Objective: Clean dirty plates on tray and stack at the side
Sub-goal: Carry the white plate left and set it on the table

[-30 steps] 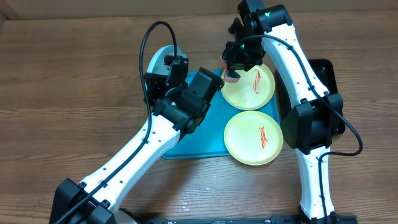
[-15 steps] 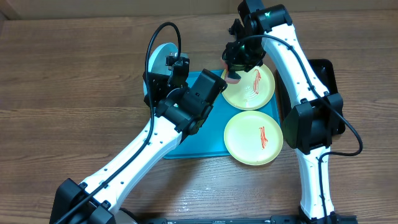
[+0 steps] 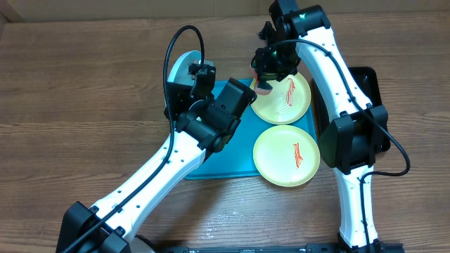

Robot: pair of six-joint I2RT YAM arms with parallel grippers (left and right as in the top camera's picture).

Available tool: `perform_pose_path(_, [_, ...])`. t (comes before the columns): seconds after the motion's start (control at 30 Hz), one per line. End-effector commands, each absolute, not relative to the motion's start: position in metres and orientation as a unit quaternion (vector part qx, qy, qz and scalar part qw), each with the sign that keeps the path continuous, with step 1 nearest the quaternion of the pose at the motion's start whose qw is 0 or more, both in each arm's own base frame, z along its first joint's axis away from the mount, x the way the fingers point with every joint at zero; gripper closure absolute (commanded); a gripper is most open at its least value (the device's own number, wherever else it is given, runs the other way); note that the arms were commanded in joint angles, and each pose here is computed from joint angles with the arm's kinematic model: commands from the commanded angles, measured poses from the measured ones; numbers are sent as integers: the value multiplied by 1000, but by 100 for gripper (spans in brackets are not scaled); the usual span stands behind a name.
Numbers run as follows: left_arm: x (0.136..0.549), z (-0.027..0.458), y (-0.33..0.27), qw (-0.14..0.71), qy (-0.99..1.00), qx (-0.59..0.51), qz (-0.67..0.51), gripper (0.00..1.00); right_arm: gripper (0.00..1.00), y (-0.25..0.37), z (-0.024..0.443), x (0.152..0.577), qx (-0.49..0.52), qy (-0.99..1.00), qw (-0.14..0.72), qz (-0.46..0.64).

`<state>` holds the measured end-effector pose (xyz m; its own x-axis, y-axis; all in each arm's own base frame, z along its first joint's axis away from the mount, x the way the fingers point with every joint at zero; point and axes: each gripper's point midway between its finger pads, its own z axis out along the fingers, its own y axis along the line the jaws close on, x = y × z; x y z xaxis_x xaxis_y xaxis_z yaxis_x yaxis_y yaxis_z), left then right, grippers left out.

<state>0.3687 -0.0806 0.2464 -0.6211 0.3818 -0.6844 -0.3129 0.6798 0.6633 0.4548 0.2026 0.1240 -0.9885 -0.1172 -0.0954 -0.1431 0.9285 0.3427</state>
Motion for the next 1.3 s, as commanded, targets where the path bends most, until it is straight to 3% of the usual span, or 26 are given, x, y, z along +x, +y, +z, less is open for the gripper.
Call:
perform_pose_path(0.0, [372,231,-94,429,855,1,291,96,96,203,135,459,-72,979,53,180])
perform_pose_path(0.33, [375,158,-38,254,961,-109,27,96,96,203,135,458,-72,980,52,179])
perform_pose_path(0.53, [370,154,54,225,944,-218,-105,96,96,203,135,458,-72,980,53,178])
perform_pose_path(0.8, [356,109,135,185,930,-310,-71,96,96,203,135,459,-72,980,54,179])
perform_pose_path(1.03, [352,46,161,119,919,-376,-19,96,96,201,133,456,-71,981,48,174])
perform_pose_path(1.27, [348,30,174,104,918,-383,20,95,96,199,133,455,-70,982,46,170])
